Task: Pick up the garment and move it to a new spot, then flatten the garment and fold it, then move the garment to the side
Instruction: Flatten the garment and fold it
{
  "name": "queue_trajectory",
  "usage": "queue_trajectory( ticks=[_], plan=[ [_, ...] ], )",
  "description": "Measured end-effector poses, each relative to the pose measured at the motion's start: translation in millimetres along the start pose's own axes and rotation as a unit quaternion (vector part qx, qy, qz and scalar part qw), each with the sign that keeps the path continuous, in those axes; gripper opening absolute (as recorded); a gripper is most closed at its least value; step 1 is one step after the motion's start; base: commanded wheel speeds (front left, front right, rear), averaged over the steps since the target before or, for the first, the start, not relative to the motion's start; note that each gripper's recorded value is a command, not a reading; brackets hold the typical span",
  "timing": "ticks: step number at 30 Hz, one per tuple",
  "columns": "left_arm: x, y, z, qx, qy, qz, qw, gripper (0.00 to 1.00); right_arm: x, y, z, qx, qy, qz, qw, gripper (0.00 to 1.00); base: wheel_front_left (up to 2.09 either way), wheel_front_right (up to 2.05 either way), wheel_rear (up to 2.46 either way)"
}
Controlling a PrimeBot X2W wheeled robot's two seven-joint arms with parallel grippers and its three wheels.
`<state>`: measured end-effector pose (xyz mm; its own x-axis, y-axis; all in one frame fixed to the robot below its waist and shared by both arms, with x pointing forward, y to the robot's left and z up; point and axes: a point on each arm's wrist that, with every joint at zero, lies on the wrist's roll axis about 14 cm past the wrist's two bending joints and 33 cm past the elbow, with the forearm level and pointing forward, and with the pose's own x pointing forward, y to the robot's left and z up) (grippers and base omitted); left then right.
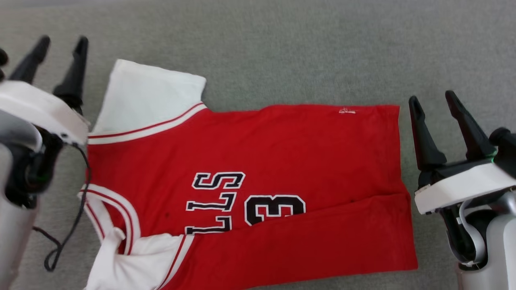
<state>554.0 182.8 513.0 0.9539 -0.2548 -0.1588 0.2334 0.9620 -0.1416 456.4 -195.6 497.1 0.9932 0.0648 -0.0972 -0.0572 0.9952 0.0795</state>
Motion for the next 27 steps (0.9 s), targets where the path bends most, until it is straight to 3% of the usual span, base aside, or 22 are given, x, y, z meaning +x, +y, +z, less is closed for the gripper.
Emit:
queue_trajectory(
  ticks=[5,9,14,21,22,24,27],
  plan=[
    [43.4,7.6,-39.1,-0.016,0.063,-0.017,0.998,1.00,10.4,-8.0,-22.5,-0.004,0.023,-0.013,1.000,1.00,0.00,0.00,0.00],
    [63.1,4.1,-73.4,-0.017,0.156,-0.049,0.986,1.00,6.1,-20.8,-31.3,-0.011,0.038,-0.033,0.999,1.00,0.00,0.00,0.00],
    [66.2,8.2,-115.9,-0.009,0.288,-0.066,0.955,1.00,1.4,-30.6,-42.6,-0.010,0.055,-0.048,0.997,1.00,0.00,0.00,0.00],
    [64.7,12.7,-146.0,-0.029,0.403,-0.069,0.912,1.00,-4.2,-39.4,-62.5,0.000,0.086,-0.063,0.994,1.00,0.00,0.00,0.00],
    [64.6,11.1,-147.9,-0.037,0.411,-0.070,0.908,0.49,-4.8,-40.3,-64.1,0.001,0.089,-0.064,0.994,1.00,0.00,0.00,0.00],
    [65.1,8.3,-149.4,-0.046,0.414,-0.073,0.906,0.00,-5.3,-40.6,-67.9,0.011,0.097,-0.065,0.993,1.00,0.00,0.00,0.00],
    [63.9,5.5,-149.7,-0.055,0.410,-0.072,0.907,0.00,-3.2,-38.6,-72.9,0.028,0.116,-0.062,0.991,1.00,0.00,0.00,0.00]
  ],
)
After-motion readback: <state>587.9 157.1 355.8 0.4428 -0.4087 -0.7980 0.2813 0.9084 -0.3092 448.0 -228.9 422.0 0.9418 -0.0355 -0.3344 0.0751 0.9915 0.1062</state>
